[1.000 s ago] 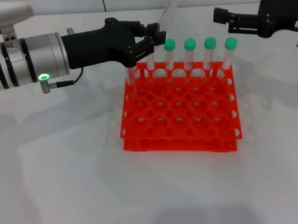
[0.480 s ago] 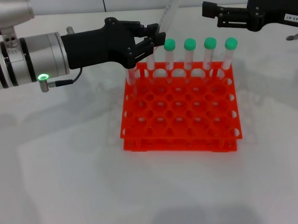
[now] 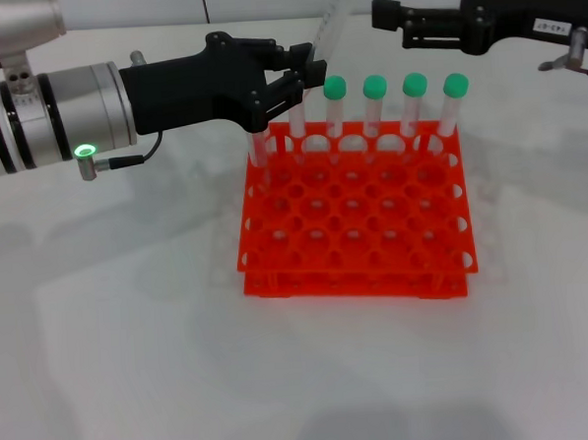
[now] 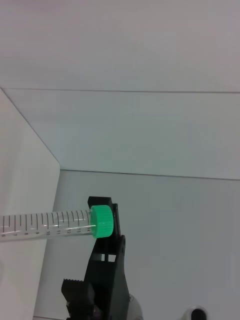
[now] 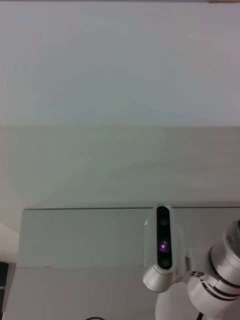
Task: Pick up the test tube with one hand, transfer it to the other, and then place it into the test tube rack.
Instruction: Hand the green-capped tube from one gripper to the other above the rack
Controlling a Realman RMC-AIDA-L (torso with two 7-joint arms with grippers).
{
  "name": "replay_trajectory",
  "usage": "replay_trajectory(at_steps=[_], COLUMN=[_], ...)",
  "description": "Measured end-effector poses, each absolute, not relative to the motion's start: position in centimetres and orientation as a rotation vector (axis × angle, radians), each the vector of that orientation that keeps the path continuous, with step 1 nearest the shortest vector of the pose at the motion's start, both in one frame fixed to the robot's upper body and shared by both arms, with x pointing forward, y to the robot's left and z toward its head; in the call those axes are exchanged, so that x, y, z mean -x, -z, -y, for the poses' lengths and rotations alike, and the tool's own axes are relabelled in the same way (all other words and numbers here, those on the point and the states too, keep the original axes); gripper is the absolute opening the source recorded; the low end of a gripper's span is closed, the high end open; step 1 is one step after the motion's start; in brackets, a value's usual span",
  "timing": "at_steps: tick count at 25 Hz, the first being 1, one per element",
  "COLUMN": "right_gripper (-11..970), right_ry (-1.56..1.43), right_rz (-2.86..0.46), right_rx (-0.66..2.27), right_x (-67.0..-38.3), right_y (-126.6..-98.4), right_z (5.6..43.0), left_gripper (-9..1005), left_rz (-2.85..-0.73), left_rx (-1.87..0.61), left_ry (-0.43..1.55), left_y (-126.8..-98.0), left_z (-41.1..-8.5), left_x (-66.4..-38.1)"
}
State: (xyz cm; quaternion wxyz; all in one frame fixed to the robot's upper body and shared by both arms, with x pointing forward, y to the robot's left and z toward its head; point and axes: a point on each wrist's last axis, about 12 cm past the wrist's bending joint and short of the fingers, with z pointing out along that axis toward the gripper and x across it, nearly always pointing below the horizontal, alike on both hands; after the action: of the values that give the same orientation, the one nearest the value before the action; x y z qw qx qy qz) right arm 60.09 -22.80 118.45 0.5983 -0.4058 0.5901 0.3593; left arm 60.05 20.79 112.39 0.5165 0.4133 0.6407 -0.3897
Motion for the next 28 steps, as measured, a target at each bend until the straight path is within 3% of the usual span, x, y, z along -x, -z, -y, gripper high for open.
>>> replay_trajectory(at_steps=[28], right_gripper=[828], right_ry=[-0.885], right_rz=[-1.351], right_rx=[0.938], right_x=[-61.1], right_y=[-118.9], right_z=[21.0], left_gripper=[199], left_rz=[-1.532], left_rx=[-0.992], left_ry=[0.952], left_y=[-112.4], left_z=[-20.7], left_x=[-59.9])
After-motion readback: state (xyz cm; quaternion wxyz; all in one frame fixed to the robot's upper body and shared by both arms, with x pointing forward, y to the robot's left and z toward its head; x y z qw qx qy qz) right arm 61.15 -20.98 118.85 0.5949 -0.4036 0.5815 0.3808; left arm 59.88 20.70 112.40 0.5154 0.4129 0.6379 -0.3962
